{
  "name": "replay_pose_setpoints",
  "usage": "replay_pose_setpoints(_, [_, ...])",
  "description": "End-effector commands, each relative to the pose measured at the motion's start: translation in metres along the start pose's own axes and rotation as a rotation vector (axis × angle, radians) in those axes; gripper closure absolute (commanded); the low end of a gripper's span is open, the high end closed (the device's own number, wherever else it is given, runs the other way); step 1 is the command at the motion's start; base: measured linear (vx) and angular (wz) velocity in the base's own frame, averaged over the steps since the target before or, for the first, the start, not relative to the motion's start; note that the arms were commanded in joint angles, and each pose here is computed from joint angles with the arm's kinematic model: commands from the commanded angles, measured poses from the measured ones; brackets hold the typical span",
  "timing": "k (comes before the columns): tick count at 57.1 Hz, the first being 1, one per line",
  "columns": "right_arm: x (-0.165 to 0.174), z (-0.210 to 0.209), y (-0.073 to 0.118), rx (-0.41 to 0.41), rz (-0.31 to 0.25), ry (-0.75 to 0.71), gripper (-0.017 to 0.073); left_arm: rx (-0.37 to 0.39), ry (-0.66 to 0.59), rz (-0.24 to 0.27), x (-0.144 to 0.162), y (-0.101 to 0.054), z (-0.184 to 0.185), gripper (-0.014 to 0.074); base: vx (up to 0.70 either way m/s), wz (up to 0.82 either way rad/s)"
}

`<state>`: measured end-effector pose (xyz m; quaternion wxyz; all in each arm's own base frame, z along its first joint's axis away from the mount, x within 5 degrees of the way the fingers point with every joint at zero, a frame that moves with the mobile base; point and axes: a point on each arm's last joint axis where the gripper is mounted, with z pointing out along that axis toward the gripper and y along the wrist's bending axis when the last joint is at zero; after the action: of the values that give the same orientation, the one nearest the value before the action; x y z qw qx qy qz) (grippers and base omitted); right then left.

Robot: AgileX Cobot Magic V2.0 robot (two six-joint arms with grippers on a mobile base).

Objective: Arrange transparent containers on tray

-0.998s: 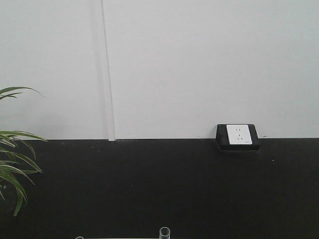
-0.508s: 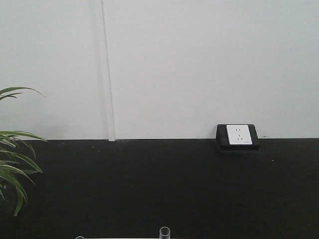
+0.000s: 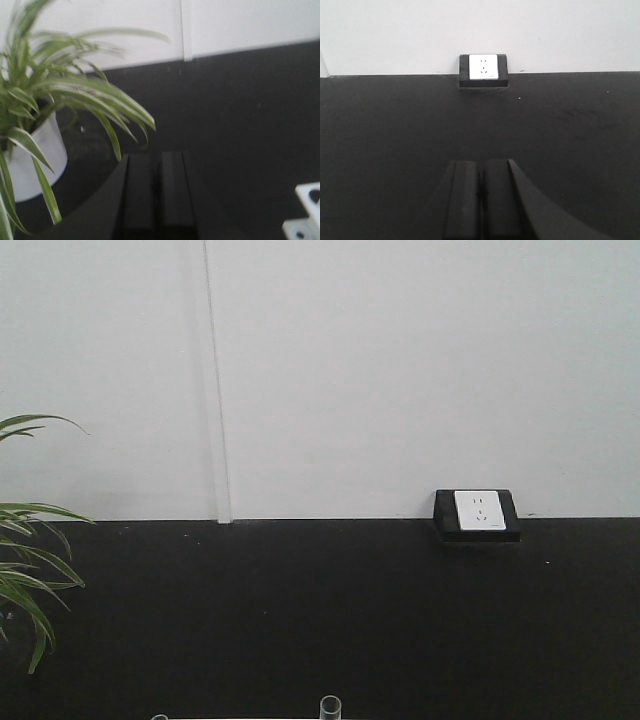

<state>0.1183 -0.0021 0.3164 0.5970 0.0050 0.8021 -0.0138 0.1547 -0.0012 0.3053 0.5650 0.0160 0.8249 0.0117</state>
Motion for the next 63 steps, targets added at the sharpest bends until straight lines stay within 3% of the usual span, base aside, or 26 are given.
replay_pose_setpoints(1, [-0.018,-0.003,0.0,-0.003,-0.006,-0.106,0.029,0.005,-0.042,0.012,-0.011,-0.001,0.012,0.0295,0.0,0.0])
replay_pose_setpoints(8, [-0.018,-0.003,0.0,-0.002,-0.009,-0.107,0.0186,0.008,0.009,0.012,-0.006,-0.001,0.028,0.016,0.0,0.0])
replay_pose_setpoints(14, [-0.018,-0.003,0.0,-0.002,-0.009,-0.107,0.0138,0.012,0.024,-0.002,-0.004,-0.002,0.042,0.0098,0.0,0.0])
replay_pose_setpoints(21, [-0.018,-0.003,0.0,-0.004,-0.004,-0.106,0.013,0.019,0.035,-0.104,-0.001,-0.003,0.056,0.0088,0.0,0.0])
replay_pose_setpoints(27, [-0.018,-0.003,0.0,-0.009,0.01,-0.106,0.013,0.021,0.069,-0.146,0.004,-0.004,0.063,0.0094,0.0,0.0])
replay_pose_setpoints(34, [-0.018,-0.003,0.001,-0.01,0.012,-0.106,0.013,0.043,0.09,-0.138,0.014,-0.01,0.069,0.0111,0.0,0.0])
replay_pose_setpoints(40, [-0.018,-0.003,0.001,-0.01,0.012,-0.105,0.013,0.097,0.036,-0.135,0.025,-0.022,0.067,0.0125,0.0,0.0])
replay_pose_setpoints(46, [-0.018,-0.003,0.001,-0.01,0.012,-0.105,0.013,0.178,-0.048,-0.169,0.039,-0.038,0.063,0.0134,0.0,0.0])
replay_pose_setpoints(52, [-0.018,-0.003,0.001,-0.01,0.012,-0.105,0.013,0.262,-0.098,-0.162,0.051,-0.053,0.057,0.0134,0.0,0.0])
replay_pose_setpoints(57, [-0.018,-0.003,0.0,-0.009,0.011,-0.105,0.013,0.307,-0.086,-0.14,0.06,-0.062,0.055,0.0134,0.0,0.0])
replay_pose_setpoints(63, [-0.018,-0.003,0.0,-0.009,0.01,-0.105,0.013,0.361,-0.065,-0.068,0.069,-0.07,0.054,0.0134,0.0,0.0])
